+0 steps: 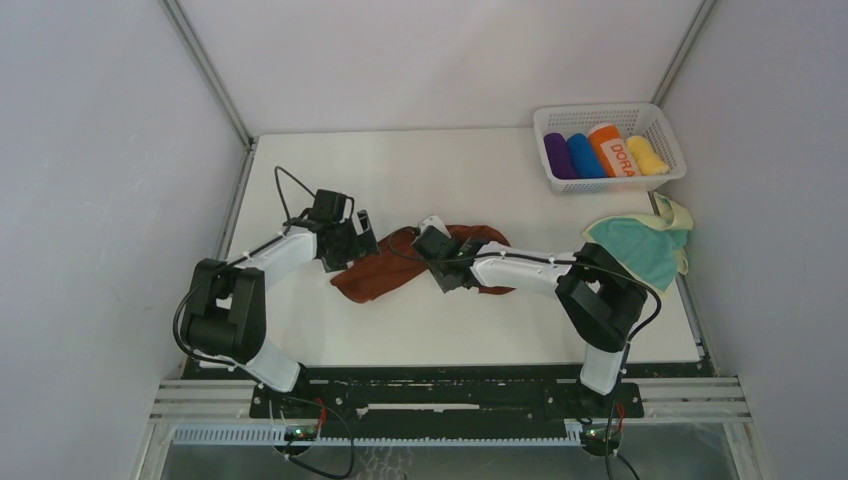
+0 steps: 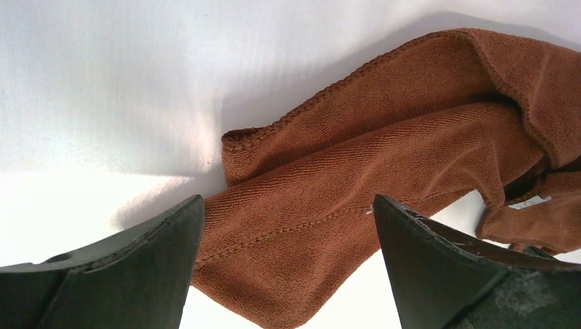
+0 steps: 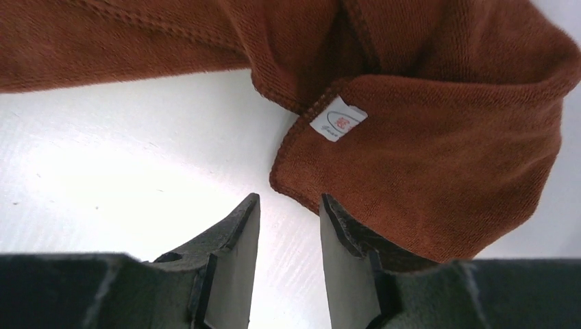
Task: Roll the towels
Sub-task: Flatten out the towel at the center of the board.
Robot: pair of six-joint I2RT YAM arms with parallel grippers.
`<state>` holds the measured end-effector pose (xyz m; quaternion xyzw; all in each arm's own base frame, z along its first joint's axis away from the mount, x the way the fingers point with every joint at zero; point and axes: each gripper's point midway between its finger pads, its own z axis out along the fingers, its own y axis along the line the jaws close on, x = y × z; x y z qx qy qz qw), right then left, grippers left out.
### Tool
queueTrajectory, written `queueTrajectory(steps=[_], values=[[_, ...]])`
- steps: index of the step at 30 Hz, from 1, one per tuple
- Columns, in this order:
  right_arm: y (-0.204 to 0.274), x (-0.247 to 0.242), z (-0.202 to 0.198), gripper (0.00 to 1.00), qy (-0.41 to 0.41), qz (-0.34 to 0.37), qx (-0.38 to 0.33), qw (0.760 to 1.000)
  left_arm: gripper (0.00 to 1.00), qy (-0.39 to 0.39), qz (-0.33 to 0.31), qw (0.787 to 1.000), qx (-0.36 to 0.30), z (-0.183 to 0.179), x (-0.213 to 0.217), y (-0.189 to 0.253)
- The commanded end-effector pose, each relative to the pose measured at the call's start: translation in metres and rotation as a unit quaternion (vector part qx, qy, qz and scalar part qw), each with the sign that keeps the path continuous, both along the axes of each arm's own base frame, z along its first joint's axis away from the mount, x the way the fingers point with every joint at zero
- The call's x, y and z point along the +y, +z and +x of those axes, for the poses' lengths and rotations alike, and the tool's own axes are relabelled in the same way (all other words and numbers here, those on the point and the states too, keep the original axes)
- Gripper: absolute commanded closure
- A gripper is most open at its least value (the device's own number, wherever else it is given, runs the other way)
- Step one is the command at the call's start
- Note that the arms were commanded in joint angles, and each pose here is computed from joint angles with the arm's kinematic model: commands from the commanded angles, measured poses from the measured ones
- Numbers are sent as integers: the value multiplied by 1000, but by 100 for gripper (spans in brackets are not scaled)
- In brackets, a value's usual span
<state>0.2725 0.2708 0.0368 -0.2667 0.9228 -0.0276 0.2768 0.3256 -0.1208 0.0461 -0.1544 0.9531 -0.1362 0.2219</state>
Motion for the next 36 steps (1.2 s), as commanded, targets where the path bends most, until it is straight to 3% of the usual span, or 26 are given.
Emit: queueTrajectory(steps=[1,18,25,27,31,36], values=[[26,7,17,63,17,-1,-36,999,3,5,6,1000,1,-3,0,-6],[-9,13,15,67,25,13,17,999,3,-3,3,1000,8,-7,-3,-9],[-24,-4,14,69,0,-22,31,999,3,-5,2,1000,15,-8,-4,-13],[-25,-8,13,74,-4,-27,36,999,3,-6,1,1000,18,-9,-5,-14],[-10,-12,17,98,-6,-22,19,1000,3,-5,5,1000,22,-13,-3,-17],[44,-23,29,100,-20,18,-31,999,3,-2,4,1000,26,-22,0,-19]])
